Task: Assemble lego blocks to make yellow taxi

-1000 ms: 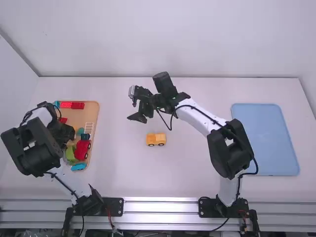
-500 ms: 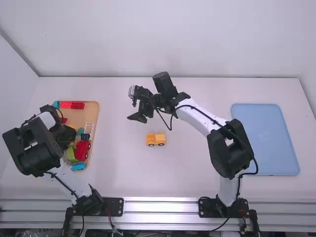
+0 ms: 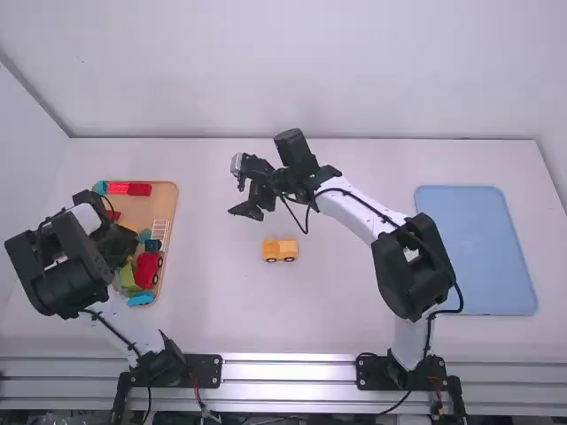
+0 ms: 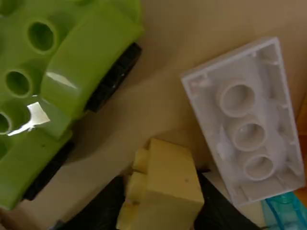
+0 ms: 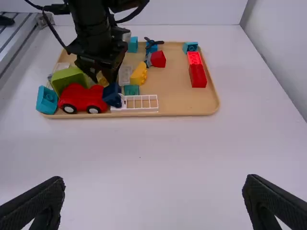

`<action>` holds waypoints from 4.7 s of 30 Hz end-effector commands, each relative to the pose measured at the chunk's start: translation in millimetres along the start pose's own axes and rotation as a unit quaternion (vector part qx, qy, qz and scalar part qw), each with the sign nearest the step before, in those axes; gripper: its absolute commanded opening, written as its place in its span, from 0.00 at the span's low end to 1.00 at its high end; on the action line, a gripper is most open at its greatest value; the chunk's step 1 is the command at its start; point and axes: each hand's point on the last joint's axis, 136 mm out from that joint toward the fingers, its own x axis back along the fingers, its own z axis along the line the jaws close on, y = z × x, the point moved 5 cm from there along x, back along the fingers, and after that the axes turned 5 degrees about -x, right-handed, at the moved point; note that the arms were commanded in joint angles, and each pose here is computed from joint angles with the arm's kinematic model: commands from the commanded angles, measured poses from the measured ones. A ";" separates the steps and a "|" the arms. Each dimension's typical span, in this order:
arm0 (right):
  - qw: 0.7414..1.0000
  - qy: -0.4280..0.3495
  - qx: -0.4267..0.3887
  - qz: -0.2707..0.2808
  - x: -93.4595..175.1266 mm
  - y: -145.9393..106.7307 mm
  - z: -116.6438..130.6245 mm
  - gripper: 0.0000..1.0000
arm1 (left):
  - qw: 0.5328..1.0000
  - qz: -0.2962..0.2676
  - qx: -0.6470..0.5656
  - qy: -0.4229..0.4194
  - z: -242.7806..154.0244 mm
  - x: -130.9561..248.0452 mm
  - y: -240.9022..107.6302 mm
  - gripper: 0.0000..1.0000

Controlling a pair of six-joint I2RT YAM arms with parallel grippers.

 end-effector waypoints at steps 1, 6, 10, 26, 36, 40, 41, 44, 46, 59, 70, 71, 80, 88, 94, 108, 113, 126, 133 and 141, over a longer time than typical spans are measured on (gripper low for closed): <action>1.000 0.001 0.004 -0.006 -1.9 5.2 -2.1 0.99 | 0.999 0.037 -0.006 0.009 5.2 -11.4 -16.4 0.34; 1.000 0.001 0.005 -0.006 -1.8 5.2 -2.1 0.99 | 0.999 0.040 -0.006 0.010 5.3 -10.5 -17.0 0.31; 1.000 0.001 0.004 -0.006 -1.8 5.2 -2.1 0.99 | 0.999 0.039 -0.006 0.009 4.5 -9.6 -15.7 0.27; 1.000 0.000 0.002 -0.003 -1.5 3.9 -2.5 0.99 | 1.000 0.015 -0.020 -0.005 -8.3 26.4 17.0 0.15; 0.999 -0.008 -0.036 -0.011 2.8 6.5 -8.8 0.99 | 0.969 0.014 -0.177 -0.173 -58.0 70.8 31.0 0.02; 0.996 -0.025 -0.076 -0.026 11.8 8.3 -21.2 0.99 | 0.955 -0.015 -0.205 -0.216 -68.8 94.8 32.7 0.02; 0.996 -0.026 -0.082 -0.027 13.5 8.1 -23.0 0.99 | 0.955 -0.021 -0.205 -0.214 -69.3 97.5 32.7 0.02; 0.992 -0.042 -0.110 -0.038 24.4 7.2 -35.5 0.99 | 0.958 -0.069 -0.198 -0.197 -67.3 116.8 30.5 0.02; 0.990 -0.050 -0.123 -0.044 30.1 6.5 -41.8 0.99 | 0.950 -0.107 -0.221 -0.195 -68.3 130.3 23.0 0.02; 0.973 0.003 -0.224 -0.059 61.8 -9.8 -47.8 0.99 | 0.616 -0.330 -0.664 -0.265 -163.8 172.3 -152.1 0.02; 0.952 0.051 -0.282 -0.104 85.6 -52.0 -46.4 0.84 | 0.487 -0.388 -0.718 -0.310 -205.8 175.2 -237.2 0.02; 0.949 0.047 -0.291 -0.110 84.6 -54.6 -46.7 0.83 | 0.479 -0.386 -0.722 -0.318 -208.6 174.0 -243.0 0.02; 0.942 0.034 -0.301 -0.148 77.2 -60.3 -41.9 0.77 | 0.479 -0.377 -0.707 -0.359 -233.9 159.5 -266.8 0.02; 0.934 0.002 -0.331 -0.136 64.2 -65.5 -42.2 0.72 | 0.476 -0.372 -0.698 -0.385 -240.5 158.4 -273.1 0.02; 0.933 0.009 -0.335 -0.131 59.4 -65.3 -38.1 0.65 | 0.455 -0.360 -0.725 -0.370 -235.6 150.4 -276.5 0.02; 0.926 0.013 -0.365 -0.100 50.8 -76.8 -30.0 0.59 | 0.438 -0.356 -0.747 -0.352 -231.9 143.7 -277.7 0.02; 0.923 0.013 -0.373 -0.095 50.5 -79.5 -29.1 0.36 | 0.434 -0.356 -0.748 -0.354 -232.1 144.3 -280.7 0.02; 0.933 0.016 -0.348 -0.094 46.8 -77.5 -25.9 0.18 | 0.435 -0.350 -0.750 -0.355 -231.1 143.1 -282.7 0.87; 0.948 0.000 -0.303 -0.101 60.7 -78.9 -37.6 0.16 | 0.390 -0.288 -0.768 -0.419 -216.9 150.8 -296.9 0.99; 0.976 0.021 -0.203 -0.071 76.8 -75.8 -39.6 0.16 | 0.311 -0.213 -0.744 -0.551 -196.5 184.6 -277.8 0.99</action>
